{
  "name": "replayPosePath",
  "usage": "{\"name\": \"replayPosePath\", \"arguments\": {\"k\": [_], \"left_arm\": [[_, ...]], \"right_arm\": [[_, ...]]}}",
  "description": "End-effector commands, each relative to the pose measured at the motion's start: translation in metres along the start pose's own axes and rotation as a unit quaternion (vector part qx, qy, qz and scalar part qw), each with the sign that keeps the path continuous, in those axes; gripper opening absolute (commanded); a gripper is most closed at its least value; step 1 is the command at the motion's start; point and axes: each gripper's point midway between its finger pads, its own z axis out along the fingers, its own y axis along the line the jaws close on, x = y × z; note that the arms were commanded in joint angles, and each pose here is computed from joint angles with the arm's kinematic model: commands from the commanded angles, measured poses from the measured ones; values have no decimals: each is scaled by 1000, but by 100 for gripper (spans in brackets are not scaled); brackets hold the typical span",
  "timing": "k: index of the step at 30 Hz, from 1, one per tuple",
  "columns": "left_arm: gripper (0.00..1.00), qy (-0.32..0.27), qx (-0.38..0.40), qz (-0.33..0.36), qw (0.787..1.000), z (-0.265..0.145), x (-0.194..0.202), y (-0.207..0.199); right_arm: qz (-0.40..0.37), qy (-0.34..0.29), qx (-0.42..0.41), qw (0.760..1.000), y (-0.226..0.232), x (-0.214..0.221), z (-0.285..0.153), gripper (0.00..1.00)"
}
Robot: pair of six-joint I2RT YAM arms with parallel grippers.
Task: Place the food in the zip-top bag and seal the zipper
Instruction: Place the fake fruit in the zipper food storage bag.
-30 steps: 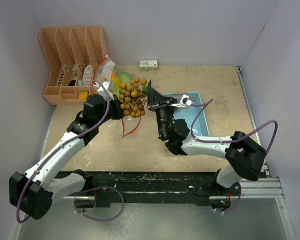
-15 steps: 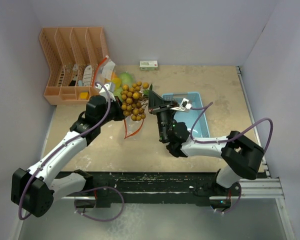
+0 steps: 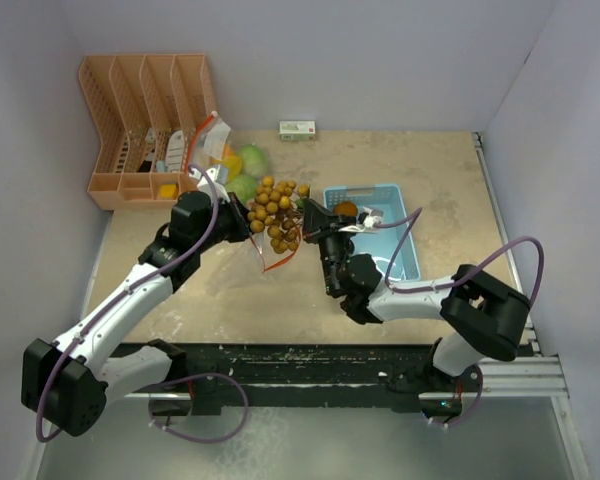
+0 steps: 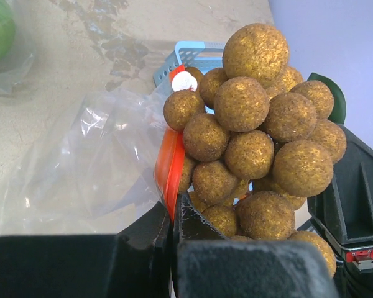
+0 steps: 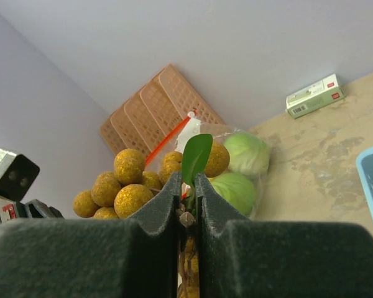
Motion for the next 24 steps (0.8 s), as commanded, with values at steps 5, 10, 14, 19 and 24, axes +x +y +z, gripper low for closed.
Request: {"name": "replayPosePath", "arguments": {"k": [5,10,14,19,24], "left_arm": [[0,-37,36,15,999,-4,-21,-21],[0,-34,22,28,999,-4,-19,-13],[0,-30,10,33,999,-3,-15,-6],[0,-28,9,36,999,0,-15,-5],[0,-22,10,43,999,4,-16,-7]], "right_arm": [[-90,-3,-6,996,2,-6,-12,0],[-105,5,13,994,-20,-10,-27,0],[-114,-1,19,993,-27,-21,-33,0],[-136,20,-59,989,-1,-14,-35,0],[-170,49,-142,974,22,2,-43,0]]}}
